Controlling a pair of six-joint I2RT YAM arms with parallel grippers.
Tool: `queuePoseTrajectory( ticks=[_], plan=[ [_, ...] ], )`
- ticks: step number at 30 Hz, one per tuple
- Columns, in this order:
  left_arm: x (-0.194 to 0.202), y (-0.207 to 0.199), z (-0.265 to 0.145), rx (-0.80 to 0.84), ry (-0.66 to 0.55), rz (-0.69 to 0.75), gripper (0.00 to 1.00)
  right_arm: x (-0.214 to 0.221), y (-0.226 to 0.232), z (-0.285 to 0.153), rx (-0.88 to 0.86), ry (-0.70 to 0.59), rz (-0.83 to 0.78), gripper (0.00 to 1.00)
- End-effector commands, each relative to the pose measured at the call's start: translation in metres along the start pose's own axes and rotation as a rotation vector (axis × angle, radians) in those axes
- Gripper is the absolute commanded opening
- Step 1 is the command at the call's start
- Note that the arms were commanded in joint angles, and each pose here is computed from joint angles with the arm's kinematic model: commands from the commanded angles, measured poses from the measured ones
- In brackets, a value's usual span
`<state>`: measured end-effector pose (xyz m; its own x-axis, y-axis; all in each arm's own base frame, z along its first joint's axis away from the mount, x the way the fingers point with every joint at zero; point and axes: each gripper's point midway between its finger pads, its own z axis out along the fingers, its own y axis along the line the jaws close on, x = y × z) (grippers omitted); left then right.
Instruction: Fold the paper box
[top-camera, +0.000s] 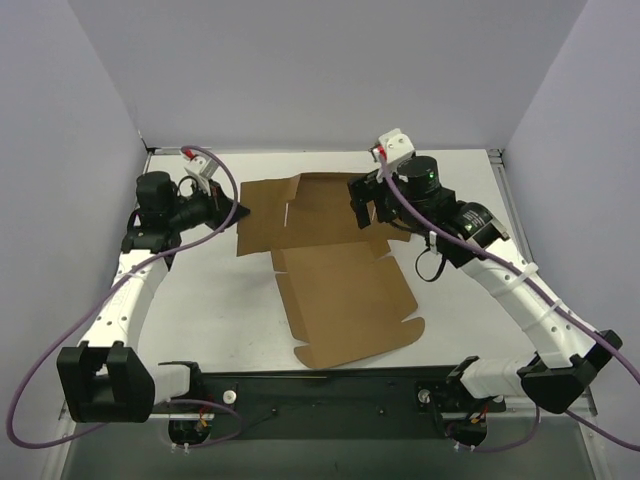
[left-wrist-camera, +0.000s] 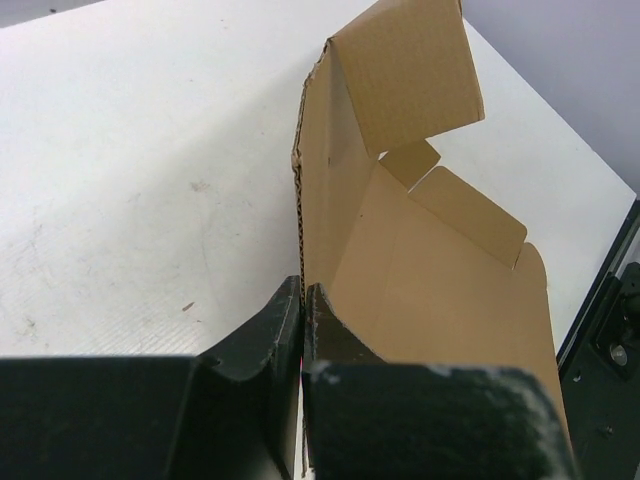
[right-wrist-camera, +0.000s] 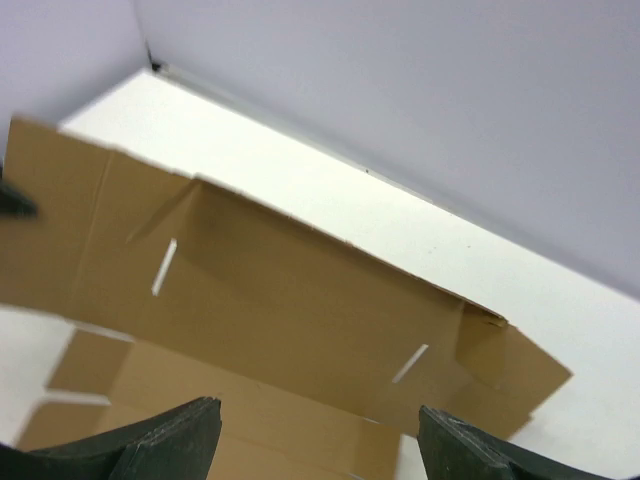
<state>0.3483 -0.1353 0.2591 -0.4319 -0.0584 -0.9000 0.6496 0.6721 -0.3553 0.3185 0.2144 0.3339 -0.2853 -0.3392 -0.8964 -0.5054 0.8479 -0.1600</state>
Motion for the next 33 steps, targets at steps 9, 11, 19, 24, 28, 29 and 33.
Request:
queuePoseTrajectory(
  ticks=[9, 11, 19, 24, 28, 29, 33],
  plan=[
    [-0.012, -0.040, -0.005, 0.035, -0.057, 0.183, 0.00, -0.018, 0.019, 0.016, -0.087, -0.273, 1.112, 0.80],
    [-0.012, -0.047, -0.005, 0.043, -0.059, 0.201, 0.00, -0.001, 0.013, 0.023, -0.069, -0.281, 1.194, 0.80],
    [-0.010, -0.058, -0.007, 0.062, -0.076, 0.260, 0.00, 0.008, -0.016, 0.026, -0.066, -0.422, 1.491, 0.82],
    [-0.009, -0.063, -0.008, 0.073, -0.085, 0.280, 0.00, 0.010, -0.029, 0.038, -0.068, -0.464, 1.570, 0.83],
    [-0.011, -0.066, -0.009, 0.083, -0.092, 0.288, 0.00, 0.012, -0.029, 0.052, -0.047, -0.445, 1.577, 0.82],
    [-0.011, -0.066, -0.009, 0.083, -0.092, 0.288, 0.00, 0.013, -0.030, 0.054, -0.043, -0.443, 1.583, 0.81],
    [-0.011, -0.069, -0.011, 0.086, -0.104, 0.305, 0.00, 0.022, -0.034, 0.072, -0.015, -0.427, 1.606, 0.78]
  ],
)
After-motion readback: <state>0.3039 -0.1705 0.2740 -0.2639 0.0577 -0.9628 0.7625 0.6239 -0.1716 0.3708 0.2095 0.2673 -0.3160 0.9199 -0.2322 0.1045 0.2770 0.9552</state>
